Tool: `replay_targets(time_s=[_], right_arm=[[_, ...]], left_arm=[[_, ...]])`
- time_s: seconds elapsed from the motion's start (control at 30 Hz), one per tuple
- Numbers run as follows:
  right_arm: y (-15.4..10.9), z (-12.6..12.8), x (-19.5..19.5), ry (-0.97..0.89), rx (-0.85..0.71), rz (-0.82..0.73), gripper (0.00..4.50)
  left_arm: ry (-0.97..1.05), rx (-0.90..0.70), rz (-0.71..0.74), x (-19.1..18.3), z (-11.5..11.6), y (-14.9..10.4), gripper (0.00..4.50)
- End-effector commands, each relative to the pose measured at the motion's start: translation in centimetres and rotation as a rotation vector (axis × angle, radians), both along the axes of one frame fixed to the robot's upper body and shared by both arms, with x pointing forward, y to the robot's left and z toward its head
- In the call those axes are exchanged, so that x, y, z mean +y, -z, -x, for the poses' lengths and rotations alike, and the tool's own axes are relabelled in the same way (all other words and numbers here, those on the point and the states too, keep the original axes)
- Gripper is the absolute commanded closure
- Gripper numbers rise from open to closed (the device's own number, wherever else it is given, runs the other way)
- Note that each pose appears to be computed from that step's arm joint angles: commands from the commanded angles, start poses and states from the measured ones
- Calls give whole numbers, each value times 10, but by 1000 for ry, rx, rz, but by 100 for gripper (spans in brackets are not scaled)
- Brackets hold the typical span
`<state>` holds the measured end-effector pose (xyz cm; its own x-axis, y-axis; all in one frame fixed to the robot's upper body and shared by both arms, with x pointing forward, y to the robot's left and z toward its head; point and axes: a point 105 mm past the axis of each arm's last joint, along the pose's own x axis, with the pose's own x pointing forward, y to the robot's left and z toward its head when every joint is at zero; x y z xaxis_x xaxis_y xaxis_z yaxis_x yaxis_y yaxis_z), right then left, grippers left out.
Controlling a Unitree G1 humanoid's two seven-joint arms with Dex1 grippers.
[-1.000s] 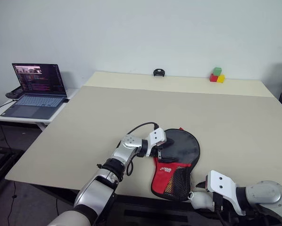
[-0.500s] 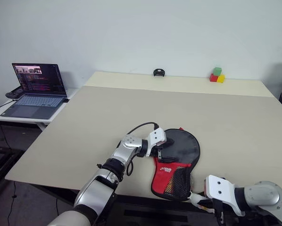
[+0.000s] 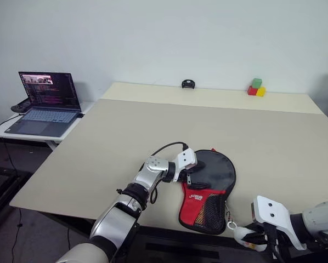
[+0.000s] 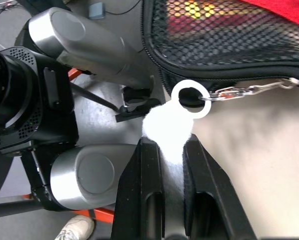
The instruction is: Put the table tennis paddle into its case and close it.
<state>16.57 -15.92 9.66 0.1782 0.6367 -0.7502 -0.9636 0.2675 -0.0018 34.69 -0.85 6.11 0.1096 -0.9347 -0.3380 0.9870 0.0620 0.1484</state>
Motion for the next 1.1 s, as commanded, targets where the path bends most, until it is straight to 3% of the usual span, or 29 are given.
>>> replay_targets(time_s=[0.03, 0.8, 1.1], right_arm=[[1, 15, 11, -68, 37, -22, 445], [8, 80, 29, -164, 232, -93, 446], [9, 89, 48, -187, 229, -175, 446]], left_arm=[[-61, 86, -174, 13, 9, 50, 0], [-58, 69, -169, -2, 8, 48, 0], [-68, 62, -161, -7, 6, 45, 0]])
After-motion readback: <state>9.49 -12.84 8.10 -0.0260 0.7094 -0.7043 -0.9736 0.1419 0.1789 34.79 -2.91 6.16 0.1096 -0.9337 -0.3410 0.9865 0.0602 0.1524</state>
